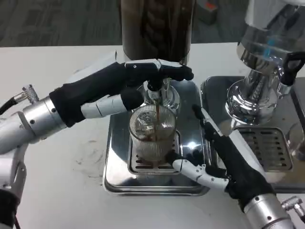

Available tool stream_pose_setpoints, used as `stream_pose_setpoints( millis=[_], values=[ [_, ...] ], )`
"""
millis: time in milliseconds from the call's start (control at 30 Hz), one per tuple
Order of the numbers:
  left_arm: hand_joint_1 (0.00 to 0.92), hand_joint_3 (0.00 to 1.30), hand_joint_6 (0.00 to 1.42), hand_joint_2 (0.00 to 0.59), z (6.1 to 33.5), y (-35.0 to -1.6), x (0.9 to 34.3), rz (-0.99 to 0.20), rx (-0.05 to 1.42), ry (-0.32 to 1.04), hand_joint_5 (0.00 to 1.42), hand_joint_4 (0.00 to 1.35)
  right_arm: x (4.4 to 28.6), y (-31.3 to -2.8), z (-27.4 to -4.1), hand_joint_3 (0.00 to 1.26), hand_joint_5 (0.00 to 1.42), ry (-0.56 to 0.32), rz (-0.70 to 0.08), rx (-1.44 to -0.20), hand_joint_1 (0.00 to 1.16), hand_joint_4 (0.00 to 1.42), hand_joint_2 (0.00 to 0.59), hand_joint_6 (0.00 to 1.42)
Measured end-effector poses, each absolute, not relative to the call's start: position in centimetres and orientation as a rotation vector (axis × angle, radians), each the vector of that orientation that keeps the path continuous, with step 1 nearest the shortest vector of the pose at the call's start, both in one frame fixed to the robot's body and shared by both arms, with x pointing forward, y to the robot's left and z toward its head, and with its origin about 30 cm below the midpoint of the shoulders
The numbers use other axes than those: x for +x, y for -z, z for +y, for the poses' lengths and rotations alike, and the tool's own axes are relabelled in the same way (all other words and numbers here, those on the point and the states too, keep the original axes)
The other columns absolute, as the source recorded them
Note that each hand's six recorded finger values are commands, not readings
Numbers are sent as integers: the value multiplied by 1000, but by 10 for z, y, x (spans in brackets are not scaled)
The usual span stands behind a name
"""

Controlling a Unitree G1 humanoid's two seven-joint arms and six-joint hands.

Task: Grasp the cup under the faucet to collect the drink, then remove the cup.

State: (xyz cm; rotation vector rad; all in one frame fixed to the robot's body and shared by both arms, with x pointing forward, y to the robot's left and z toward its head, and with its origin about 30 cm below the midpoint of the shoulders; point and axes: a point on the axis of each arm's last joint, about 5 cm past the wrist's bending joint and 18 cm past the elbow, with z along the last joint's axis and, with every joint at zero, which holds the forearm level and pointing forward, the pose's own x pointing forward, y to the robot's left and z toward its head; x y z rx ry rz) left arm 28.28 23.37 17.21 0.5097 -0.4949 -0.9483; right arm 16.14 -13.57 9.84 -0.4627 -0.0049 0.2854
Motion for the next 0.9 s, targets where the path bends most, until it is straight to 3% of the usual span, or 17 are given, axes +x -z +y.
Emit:
stream_pose_setpoints(
  millis=[433, 900],
  values=[
    [0, 303, 106, 66, 235, -172, 281, -498, 514, 941, 179, 184, 174, -105, -136, 0, 0, -331, -17, -460, 572, 0, 201, 40],
    [0, 303, 106, 66, 236, -172, 279, -497, 517, 930, 179, 184, 190, -98, -137, 0, 0, -342, 22, -440, 564, 0, 205, 59]
  ],
)
